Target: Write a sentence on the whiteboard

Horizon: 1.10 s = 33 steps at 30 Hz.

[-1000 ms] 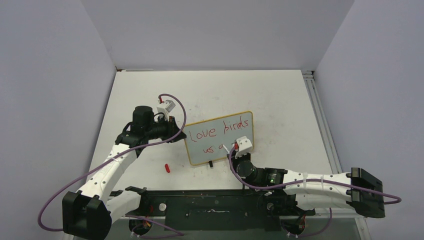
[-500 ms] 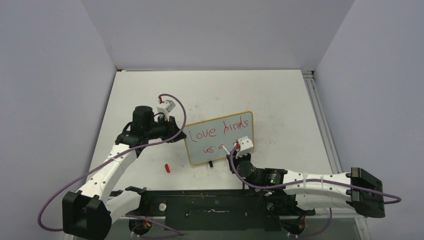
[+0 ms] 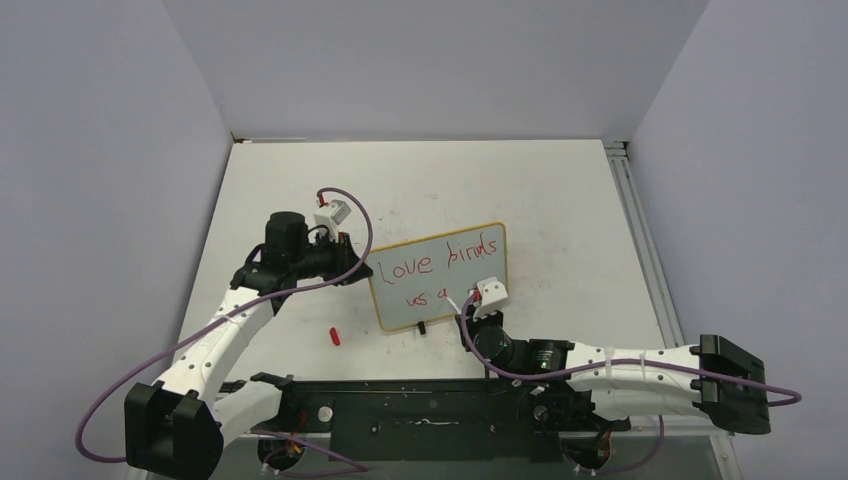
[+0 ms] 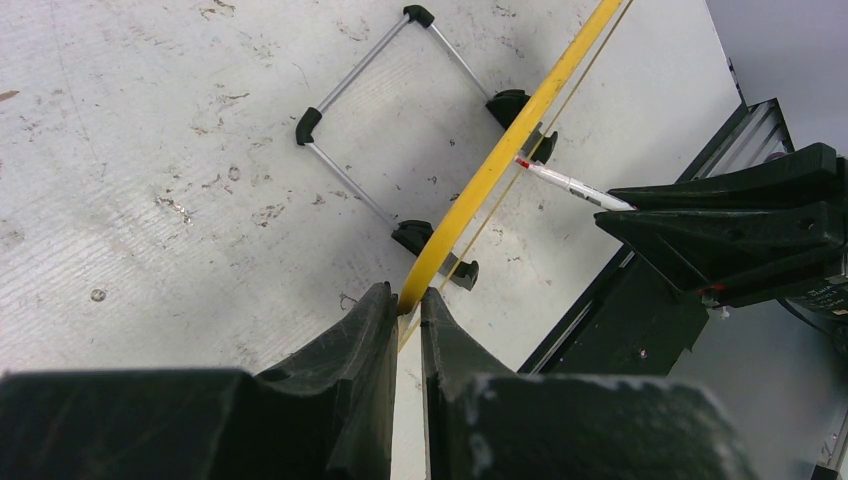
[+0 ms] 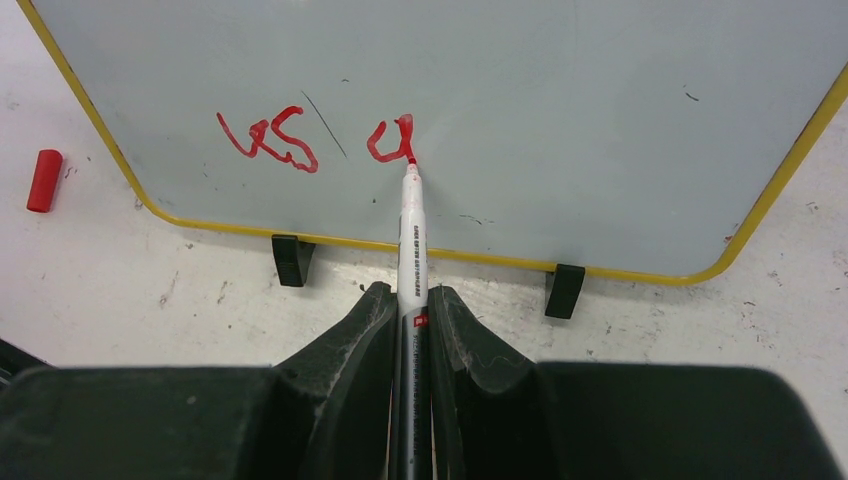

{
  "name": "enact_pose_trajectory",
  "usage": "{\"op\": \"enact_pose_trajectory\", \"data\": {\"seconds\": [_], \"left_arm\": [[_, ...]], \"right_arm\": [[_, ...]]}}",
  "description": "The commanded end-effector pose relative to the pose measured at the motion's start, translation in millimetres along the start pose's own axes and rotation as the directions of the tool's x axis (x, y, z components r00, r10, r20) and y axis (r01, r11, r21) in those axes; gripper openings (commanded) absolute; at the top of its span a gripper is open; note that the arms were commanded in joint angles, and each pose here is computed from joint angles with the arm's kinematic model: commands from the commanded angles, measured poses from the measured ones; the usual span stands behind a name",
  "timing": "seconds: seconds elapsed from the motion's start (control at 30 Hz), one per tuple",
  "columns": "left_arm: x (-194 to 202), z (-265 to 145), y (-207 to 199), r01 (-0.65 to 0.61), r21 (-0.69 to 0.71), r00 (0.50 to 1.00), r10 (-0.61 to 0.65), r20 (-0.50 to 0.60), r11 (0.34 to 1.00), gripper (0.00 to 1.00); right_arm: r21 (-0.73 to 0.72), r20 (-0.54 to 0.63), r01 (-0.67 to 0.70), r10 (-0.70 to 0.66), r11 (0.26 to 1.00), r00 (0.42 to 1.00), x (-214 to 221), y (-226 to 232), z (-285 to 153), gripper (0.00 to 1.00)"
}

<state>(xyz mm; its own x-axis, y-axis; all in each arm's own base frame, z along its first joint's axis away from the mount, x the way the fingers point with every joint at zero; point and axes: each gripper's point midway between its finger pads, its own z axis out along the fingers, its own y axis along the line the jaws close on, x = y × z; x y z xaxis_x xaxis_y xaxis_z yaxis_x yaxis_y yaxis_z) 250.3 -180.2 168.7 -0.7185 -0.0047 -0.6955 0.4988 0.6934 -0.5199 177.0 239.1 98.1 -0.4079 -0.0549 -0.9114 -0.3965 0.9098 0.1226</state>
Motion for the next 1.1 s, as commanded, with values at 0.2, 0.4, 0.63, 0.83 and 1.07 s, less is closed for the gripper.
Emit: {"op": "enact_pose_trajectory", "data": {"seconds": [0.2,0.4,0.63,0.83,1.07], "left_arm": [[-14,-3,-3,-0.027,-0.008,0.999,0.028,0.038,1.000,0.10],[-14,-3,-4,-0.029,-0.005,0.999,0.029,0.039,1.000,0.10],[-13,-3,-3,-0.028,-0.005,0.999,0.028,0.039,1.000,0.10],[-13,-3,-3,-0.027,-0.004,0.999,0.027,0.036,1.000,0.10],[-13,-2,-3,-0.026,-0.004,0.999,0.026,0.034,1.000,0.10]], "right_arm": [[0.029,0.048,-0.003,0.002,1.000,0.999,-18,-3,-6,0.05],[0.035,0.075,0.005,-0.008,0.999,0.997,-34,-3,-14,0.05],[0.042,0.117,0.028,-0.033,0.999,0.993,-52,-1,-15,0.05],[0.037,0.160,0.027,-0.033,0.999,0.987,-70,5,-12,0.05],[0.047,0.162,0.036,-0.043,0.998,0.986,-72,2,-6,0.05]]}}
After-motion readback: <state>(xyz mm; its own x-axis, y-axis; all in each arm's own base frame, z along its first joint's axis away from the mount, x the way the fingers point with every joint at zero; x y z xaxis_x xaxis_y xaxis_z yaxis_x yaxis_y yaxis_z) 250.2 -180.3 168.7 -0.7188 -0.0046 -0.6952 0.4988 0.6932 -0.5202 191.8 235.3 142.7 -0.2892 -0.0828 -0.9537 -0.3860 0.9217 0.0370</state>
